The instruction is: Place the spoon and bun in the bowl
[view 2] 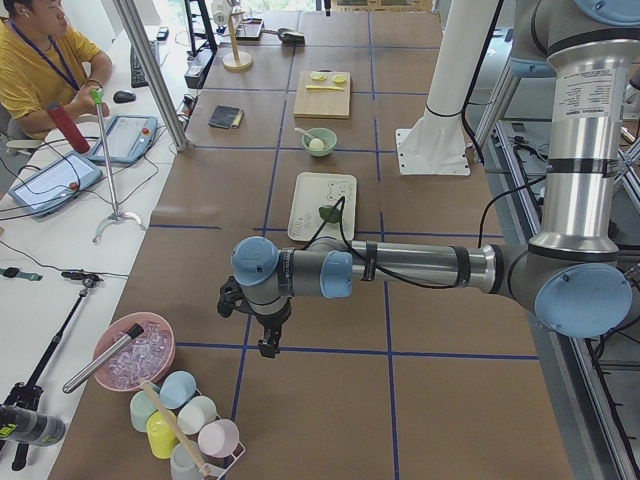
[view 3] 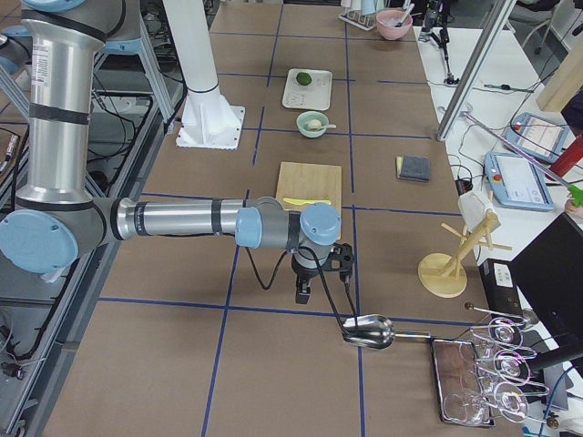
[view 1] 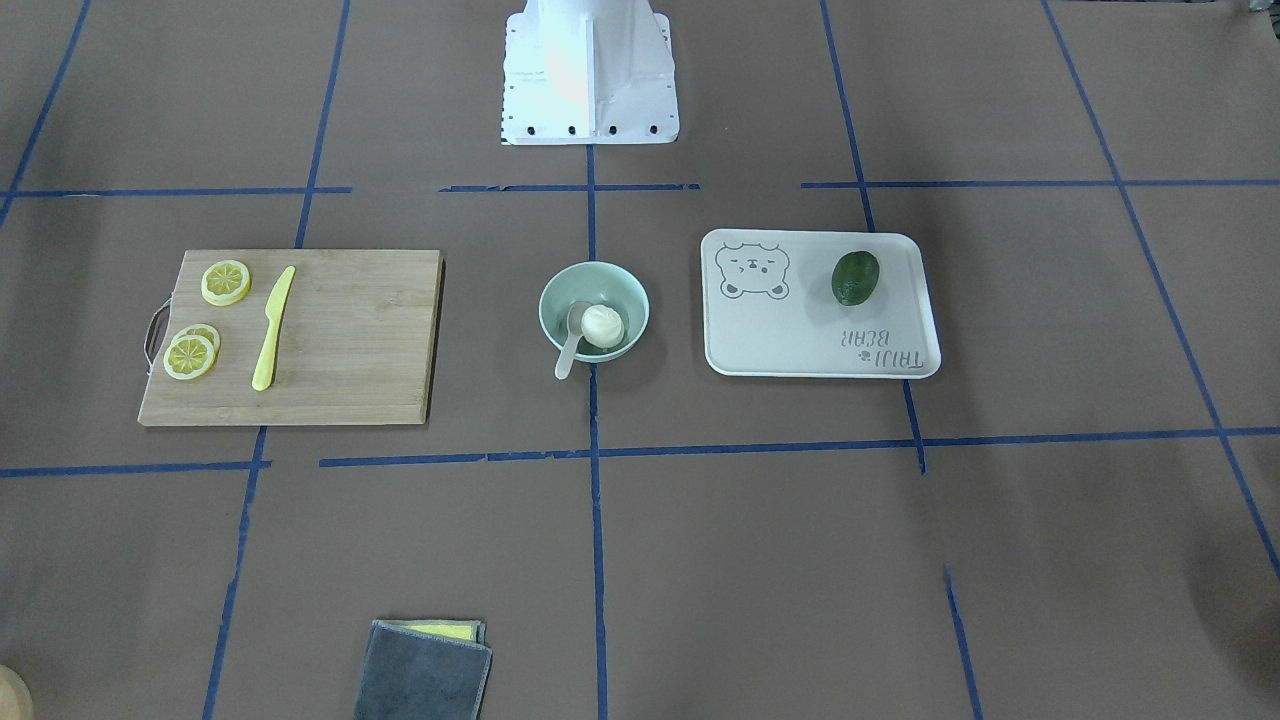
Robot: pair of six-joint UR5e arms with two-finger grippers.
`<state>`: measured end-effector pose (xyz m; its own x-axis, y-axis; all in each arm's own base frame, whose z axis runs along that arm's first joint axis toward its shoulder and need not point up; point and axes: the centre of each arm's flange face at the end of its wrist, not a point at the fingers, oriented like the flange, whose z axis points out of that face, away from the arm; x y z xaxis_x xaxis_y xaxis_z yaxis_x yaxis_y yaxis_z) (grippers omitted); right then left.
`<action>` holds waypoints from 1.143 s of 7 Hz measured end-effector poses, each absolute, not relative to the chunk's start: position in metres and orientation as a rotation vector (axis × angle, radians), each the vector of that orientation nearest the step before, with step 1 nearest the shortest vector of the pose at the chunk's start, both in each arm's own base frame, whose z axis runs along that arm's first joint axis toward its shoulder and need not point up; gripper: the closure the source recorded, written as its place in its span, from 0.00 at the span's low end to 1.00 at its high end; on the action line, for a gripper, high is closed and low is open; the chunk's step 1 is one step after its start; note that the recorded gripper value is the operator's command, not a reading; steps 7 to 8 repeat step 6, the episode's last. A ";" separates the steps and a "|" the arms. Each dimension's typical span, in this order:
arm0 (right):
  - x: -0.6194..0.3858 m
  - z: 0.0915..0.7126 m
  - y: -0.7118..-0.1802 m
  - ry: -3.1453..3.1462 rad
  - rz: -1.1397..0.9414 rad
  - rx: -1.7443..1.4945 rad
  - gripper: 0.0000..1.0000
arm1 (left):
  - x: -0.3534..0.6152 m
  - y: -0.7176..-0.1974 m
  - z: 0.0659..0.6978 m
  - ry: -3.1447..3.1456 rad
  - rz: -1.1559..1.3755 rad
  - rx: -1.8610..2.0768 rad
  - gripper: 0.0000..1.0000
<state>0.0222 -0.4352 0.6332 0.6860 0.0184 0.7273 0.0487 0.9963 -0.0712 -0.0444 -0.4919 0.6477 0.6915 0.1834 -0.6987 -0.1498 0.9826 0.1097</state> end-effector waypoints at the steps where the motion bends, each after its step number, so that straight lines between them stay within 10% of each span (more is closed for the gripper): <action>1: 0.022 0.631 -0.438 -0.821 -0.020 -0.075 0.00 | -0.044 -0.492 0.650 0.786 0.186 0.043 0.00; 8: 0.020 0.625 -0.443 -0.821 -0.031 -0.055 0.00 | -0.045 -0.497 0.646 0.787 0.188 0.048 0.00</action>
